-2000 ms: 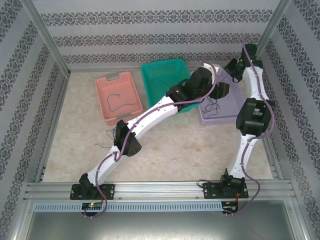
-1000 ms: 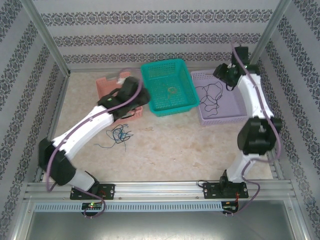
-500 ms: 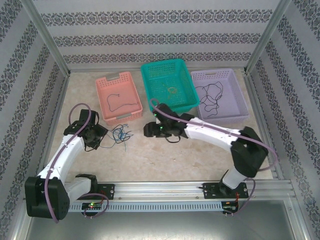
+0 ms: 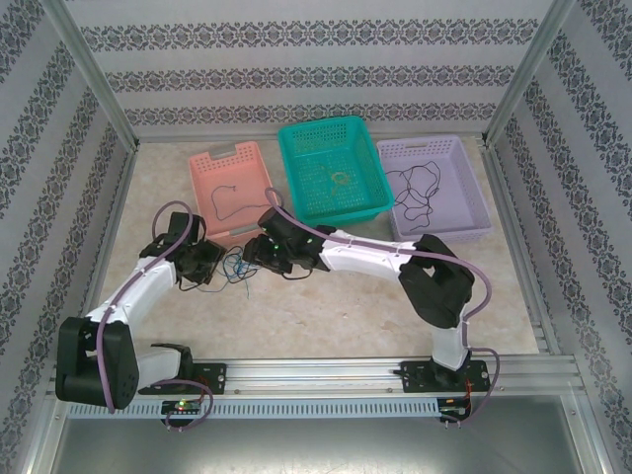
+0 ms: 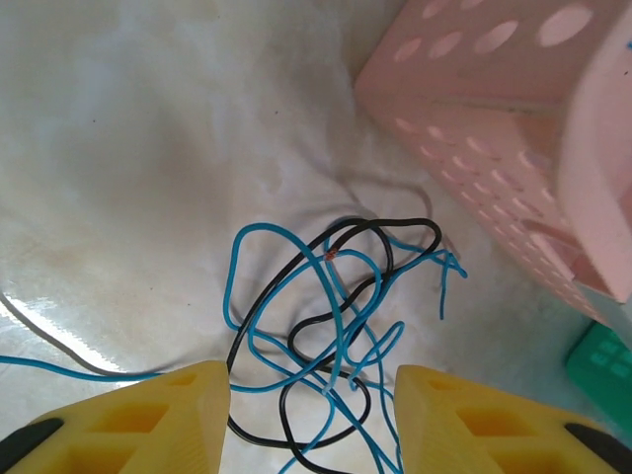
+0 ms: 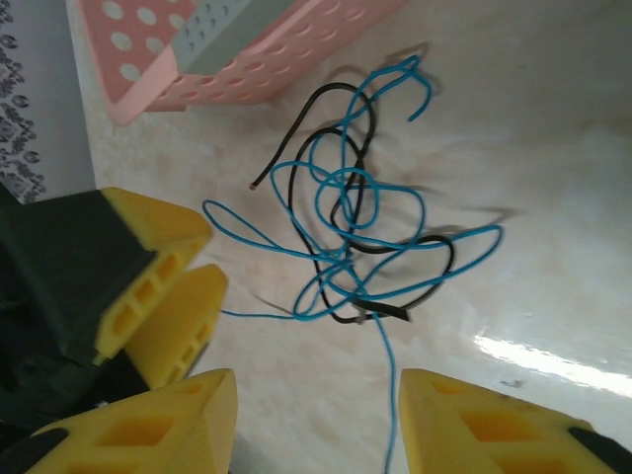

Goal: Untangle the cables

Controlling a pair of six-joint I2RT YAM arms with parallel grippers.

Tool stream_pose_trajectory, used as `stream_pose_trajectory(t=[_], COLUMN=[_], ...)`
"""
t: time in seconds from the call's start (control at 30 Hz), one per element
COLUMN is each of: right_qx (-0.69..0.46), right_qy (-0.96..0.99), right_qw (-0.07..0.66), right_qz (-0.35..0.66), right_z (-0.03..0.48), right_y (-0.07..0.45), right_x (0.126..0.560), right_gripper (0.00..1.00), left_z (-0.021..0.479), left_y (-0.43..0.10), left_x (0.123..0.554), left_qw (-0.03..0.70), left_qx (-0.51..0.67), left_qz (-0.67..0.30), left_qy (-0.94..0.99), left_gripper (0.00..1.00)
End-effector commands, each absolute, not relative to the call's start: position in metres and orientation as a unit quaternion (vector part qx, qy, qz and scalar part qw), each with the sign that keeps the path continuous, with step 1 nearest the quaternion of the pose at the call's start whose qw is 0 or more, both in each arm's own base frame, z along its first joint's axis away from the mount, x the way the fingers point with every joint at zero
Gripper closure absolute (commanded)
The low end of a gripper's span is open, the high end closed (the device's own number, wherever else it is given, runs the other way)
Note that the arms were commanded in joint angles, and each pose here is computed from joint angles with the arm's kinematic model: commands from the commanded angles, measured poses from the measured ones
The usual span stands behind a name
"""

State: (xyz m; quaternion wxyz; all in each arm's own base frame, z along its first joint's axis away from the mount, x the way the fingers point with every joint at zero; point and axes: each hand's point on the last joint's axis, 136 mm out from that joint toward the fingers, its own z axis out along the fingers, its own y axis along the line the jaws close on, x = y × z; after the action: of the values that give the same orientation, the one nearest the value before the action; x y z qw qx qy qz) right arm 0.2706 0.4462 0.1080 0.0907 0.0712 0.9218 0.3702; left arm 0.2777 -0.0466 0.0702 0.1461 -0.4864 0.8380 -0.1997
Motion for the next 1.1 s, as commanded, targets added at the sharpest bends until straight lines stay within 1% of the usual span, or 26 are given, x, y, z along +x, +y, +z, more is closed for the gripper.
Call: stream_pose_trajectory(t=[0.0,0.17,0.27,0.33,0.47,0.53,0.7,0.83,0.93,0.97,1.03,1.07], right_qx=[0.113,0.126,0.132,0.135,0.131,0.116,0.052,0.028,0.022,0.019,0.015,0.015], right_qy=[0.921,0.926,0.926,0.925,0.928,0.929,0.938,0.937,0.934,0.934,0.935,0.936], right_qw=[0.08,0.083,0.088,0.094,0.102,0.107,0.107,0.106,0.102,0.098,0.095,0.098], right_qz=[0.363,0.346,0.343,0.342,0.334,0.334,0.326,0.332,0.341,0.342,0.34,0.337], right_z=[0.097,0.085,0.08,0.08,0.082,0.088,0.1,0.106,0.111,0.111,0.113,0.113], right_y=[0.452,0.452,0.454,0.455,0.451,0.447,0.428,0.413,0.407,0.405,0.401,0.396], right_x=[0.277,0.283,0.289,0.293,0.295,0.292,0.272,0.261,0.255,0.254,0.252,0.252], right_gripper=[0.54,0.57,0.63,0.72,1.0,1.0,1.0,1.0,1.0,1.0,1.0,1.0], left_z=[0.066,0.062,0.061,0.06,0.059,0.058,0.055,0.045,0.035,0.033,0.03,0.028], left_y=[-0.05,-0.055,-0.059,-0.062,-0.07,-0.075,-0.097,-0.107,-0.111,-0.113,-0.117,-0.117], left_x=[0.283,0.285,0.288,0.288,0.288,0.288,0.281,0.271,0.272,0.274,0.28,0.281], left_qw=[0.157,0.154,0.153,0.15,0.149,0.149,0.143,0.135,0.128,0.128,0.132,0.132], left_qx=[-0.485,-0.479,-0.474,-0.47,-0.463,-0.456,-0.431,-0.424,-0.425,-0.423,-0.416,-0.414], left_qz=[-0.21,-0.218,-0.223,-0.223,-0.221,-0.219,-0.201,-0.175,-0.164,-0.161,-0.157,-0.151], left_qy=[0.835,0.836,0.838,0.841,0.845,0.85,0.868,0.878,0.881,0.882,0.886,0.888], left_gripper=[0.53,0.53,0.53,0.53,0.53,0.52,0.45,0.46,0.51,0.55,0.68,0.79])
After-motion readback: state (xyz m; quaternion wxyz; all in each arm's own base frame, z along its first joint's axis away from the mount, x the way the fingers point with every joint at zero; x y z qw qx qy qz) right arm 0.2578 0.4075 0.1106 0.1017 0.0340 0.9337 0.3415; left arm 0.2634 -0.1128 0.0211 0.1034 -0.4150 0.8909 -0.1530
